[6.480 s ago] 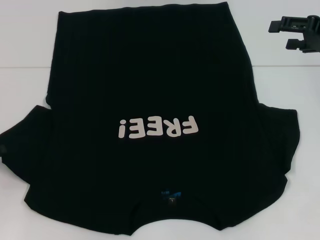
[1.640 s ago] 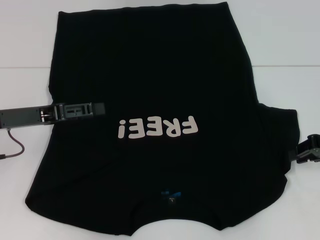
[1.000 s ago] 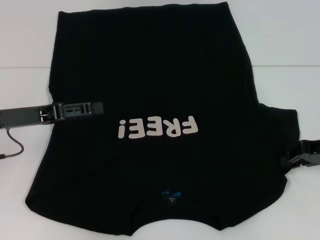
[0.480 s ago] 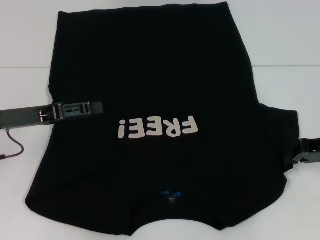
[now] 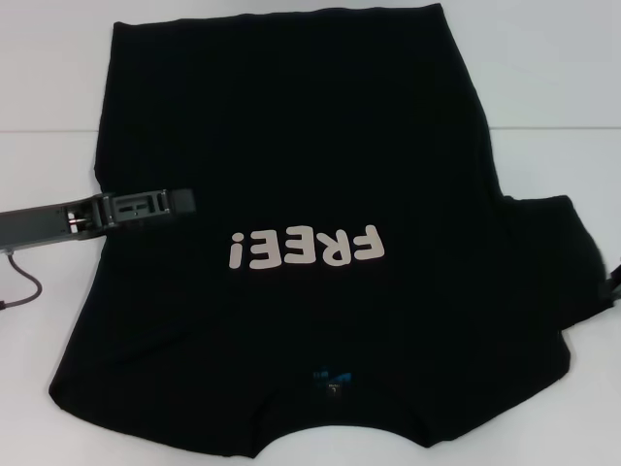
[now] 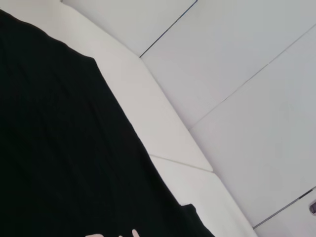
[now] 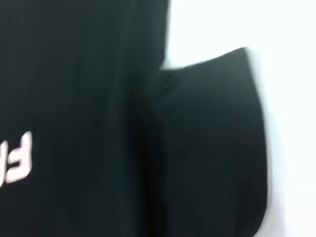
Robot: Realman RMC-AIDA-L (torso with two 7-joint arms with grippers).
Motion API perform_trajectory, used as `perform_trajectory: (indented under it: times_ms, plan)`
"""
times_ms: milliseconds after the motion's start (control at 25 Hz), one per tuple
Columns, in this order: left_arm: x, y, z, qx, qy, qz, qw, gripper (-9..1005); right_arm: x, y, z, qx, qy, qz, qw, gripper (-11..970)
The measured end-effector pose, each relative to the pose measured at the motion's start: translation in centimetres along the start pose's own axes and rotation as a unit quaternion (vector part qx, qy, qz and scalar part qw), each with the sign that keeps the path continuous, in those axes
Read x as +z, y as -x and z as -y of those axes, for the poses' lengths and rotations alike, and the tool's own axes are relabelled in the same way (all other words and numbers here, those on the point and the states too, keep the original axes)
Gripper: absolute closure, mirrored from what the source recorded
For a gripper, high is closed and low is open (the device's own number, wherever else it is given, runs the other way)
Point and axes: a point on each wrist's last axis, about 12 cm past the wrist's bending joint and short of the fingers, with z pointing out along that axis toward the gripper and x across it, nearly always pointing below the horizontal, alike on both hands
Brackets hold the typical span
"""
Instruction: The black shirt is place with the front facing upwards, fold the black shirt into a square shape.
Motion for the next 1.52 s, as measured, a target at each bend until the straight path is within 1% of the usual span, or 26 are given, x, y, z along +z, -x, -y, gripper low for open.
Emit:
perform_trajectory:
  times_ms: [160,440,720,880,960,1080,1240,1520]
  plan:
    - [-0.1,-0.1,0.0,-0.002,-0.002,0.003,1.000,323,-1.2,0.6,1.0,0.008,-0.010,0.019,1.000,952]
    - [-0.5,-0.4,0.2,-0.008,-0.019,0.015,1.000,322,-3.1,1.6,2.2,0.021,-0.017,0.045,0.999,950]
    - [-0.8,-0.4,0.3,-0.013,-0.024,0.024,0.999,324,-4.2,2.2,2.3,0.024,-0.012,0.055,0.998,950]
    - [-0.9,-0.4,0.4,-0.013,-0.031,0.030,0.999,324,-5.0,2.7,1.9,0.017,-0.001,0.063,0.998,951]
    - [-0.9,-0.3,0.5,-0.013,-0.034,0.035,0.999,323,-5.3,2.9,1.4,0.013,0.011,0.065,0.998,951]
    - [-1.0,-0.2,0.5,-0.013,-0.038,0.040,0.998,323,-5.3,3.3,0.1,0.002,0.038,0.063,0.997,951]
    - [-0.9,-0.1,0.6,-0.011,-0.041,0.043,0.998,322,-3.7,3.8,-2.8,-0.033,0.062,0.039,0.997,951]
    - [-0.9,0.1,0.7,-0.010,-0.041,0.044,0.998,323,-1.4,5.1,-8.0,-0.119,0.058,0.000,0.991,951]
